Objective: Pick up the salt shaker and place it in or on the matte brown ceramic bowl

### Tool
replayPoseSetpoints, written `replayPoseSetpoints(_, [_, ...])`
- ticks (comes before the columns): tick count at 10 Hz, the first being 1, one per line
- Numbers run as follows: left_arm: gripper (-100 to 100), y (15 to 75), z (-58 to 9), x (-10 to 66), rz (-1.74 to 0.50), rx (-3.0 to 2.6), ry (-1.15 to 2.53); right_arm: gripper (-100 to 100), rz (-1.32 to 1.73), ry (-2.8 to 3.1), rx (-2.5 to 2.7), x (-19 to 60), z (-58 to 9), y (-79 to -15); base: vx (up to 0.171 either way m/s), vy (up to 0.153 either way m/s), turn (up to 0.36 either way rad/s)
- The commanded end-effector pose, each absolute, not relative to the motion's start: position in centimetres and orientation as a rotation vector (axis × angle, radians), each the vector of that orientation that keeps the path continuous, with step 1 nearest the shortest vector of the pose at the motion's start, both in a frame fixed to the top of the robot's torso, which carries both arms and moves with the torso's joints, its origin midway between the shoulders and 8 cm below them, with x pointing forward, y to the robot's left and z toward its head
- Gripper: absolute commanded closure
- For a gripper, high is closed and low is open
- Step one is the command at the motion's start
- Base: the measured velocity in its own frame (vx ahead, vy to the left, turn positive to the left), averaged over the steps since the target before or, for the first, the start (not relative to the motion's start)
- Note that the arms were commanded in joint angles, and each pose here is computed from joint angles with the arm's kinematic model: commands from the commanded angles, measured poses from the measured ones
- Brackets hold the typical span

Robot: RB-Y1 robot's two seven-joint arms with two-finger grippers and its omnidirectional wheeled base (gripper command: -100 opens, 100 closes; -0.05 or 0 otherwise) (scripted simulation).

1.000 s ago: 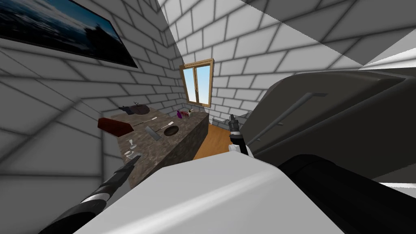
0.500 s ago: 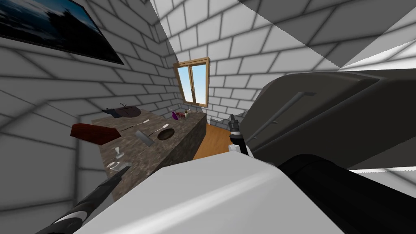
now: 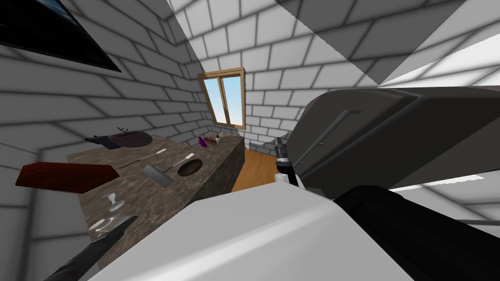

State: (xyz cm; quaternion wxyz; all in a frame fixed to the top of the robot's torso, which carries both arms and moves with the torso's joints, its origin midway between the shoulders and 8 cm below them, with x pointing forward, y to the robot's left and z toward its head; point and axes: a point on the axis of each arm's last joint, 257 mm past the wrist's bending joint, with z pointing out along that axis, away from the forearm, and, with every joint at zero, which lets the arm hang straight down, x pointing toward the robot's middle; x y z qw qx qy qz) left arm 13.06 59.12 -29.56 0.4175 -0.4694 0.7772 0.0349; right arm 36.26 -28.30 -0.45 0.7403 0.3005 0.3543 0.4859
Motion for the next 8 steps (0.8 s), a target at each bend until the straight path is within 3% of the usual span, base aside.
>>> replayPoseSetpoints(1, [-100, 60.4, -29.3, 11.4, 0.154, -1.183, 1.98, 0, 1.066, 0.777, 0.659, 36.3, -0.5, -28.3, 0.03, -0.011, -0.116])
replayPoseSetpoints(8, [-100, 64.1, -28.7, 7.0, 0.365, -1.183, 2.06, 0, 1.066, 0.777, 0.659, 36.3, -0.5, -28.3, 0.041, 0.024, -0.129])
